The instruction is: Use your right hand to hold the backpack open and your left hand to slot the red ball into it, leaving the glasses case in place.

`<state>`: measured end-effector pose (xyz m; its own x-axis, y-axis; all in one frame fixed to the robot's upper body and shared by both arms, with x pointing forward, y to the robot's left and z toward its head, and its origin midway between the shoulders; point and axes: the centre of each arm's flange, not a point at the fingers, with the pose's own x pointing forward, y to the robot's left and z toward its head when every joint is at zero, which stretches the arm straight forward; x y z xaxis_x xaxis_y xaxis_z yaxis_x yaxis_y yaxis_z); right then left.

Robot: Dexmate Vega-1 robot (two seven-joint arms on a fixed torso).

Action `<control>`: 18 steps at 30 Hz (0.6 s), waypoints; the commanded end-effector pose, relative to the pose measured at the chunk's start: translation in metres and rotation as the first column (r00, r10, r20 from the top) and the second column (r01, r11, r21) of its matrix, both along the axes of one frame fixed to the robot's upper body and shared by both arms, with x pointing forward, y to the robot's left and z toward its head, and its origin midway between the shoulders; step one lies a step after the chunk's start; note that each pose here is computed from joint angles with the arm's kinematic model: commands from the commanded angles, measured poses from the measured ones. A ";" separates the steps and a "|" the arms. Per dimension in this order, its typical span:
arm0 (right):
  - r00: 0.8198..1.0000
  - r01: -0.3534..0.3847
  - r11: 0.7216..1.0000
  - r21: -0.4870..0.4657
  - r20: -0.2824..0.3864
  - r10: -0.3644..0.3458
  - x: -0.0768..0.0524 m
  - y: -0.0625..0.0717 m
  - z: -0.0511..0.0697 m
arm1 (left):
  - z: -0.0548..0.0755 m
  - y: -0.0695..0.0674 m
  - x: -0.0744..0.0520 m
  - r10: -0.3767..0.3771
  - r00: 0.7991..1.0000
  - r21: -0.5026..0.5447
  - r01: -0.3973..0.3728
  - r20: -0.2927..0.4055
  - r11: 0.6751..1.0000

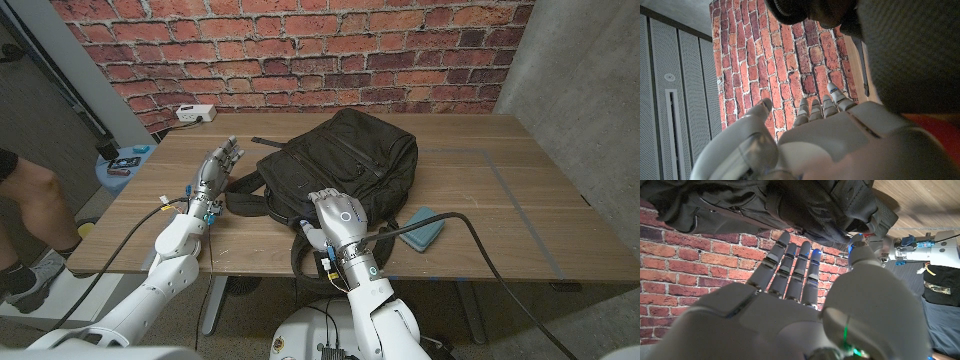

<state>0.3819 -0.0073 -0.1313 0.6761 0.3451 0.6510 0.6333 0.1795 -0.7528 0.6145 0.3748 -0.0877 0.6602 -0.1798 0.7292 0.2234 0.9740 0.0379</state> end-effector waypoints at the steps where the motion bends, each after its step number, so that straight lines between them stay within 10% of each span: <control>1: 0.999 -0.006 1.000 0.000 0.035 0.006 0.010 0.006 0.000 | -0.004 0.000 0.004 -0.010 1.000 -0.010 0.010 0.000 1.000; 18: 0.995 -0.004 1.000 0.002 0.101 0.004 0.020 0.006 -0.005 | -0.005 -0.002 0.005 -0.021 1.000 0.000 0.021 -0.001 1.000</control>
<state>0.3945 -0.0012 -0.1321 0.6380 0.3396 0.6911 0.6732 0.1897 -0.7147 0.6193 0.3749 -0.0913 0.6585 -0.1831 0.7299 0.2352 0.9714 0.0315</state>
